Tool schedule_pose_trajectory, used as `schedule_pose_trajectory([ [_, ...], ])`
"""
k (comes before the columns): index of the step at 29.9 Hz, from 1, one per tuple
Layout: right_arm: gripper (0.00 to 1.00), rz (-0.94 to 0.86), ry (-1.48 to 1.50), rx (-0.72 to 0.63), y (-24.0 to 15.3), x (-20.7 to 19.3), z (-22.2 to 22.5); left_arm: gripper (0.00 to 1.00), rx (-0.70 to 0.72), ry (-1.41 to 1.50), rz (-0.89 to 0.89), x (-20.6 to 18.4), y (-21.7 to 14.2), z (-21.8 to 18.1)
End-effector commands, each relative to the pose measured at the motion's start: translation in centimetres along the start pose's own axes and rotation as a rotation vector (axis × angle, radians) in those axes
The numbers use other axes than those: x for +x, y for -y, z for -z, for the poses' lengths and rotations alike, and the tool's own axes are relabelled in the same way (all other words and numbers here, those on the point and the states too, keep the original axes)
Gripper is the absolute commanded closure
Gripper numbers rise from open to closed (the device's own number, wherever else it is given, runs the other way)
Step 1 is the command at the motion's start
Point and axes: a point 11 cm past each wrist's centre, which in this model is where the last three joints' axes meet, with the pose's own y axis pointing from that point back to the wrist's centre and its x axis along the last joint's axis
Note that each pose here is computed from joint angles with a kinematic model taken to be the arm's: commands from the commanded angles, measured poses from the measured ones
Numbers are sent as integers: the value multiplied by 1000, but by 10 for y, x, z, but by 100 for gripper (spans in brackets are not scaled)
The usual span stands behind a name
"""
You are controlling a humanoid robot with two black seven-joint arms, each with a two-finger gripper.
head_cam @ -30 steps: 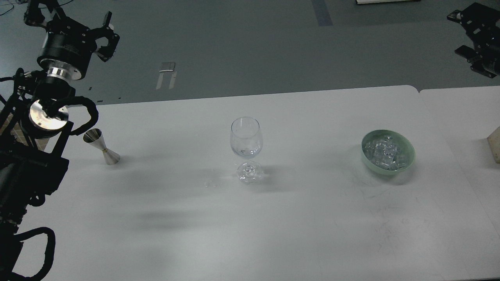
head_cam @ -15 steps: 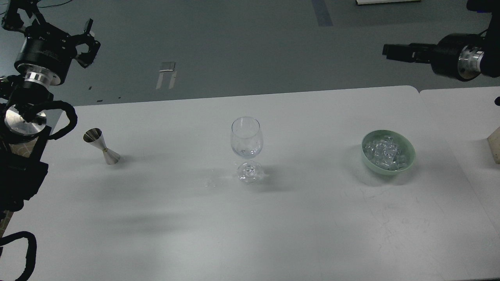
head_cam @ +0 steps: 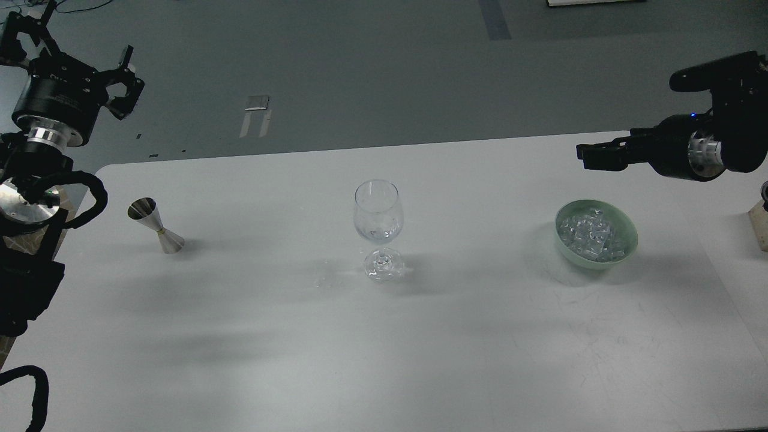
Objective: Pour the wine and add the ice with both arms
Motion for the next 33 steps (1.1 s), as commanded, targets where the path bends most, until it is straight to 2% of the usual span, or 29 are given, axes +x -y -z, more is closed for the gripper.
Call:
schedule_pose_trajectory([
  [1, 0, 69, 15, -48, 6, -32, -10, 2, 6, 1, 4, -1, 0, 2],
  [11, 1, 152, 41, -144, 14, -73, -19, 2, 16, -1, -23, 11, -10, 7],
  [23, 6, 194, 55, -132, 39, -95, 5, 2, 28, -3, -34, 16, -15, 13],
  [33, 34, 214, 67, -166, 52, -104, 8, 2, 36, -6, -28, 19, -19, 18],
])
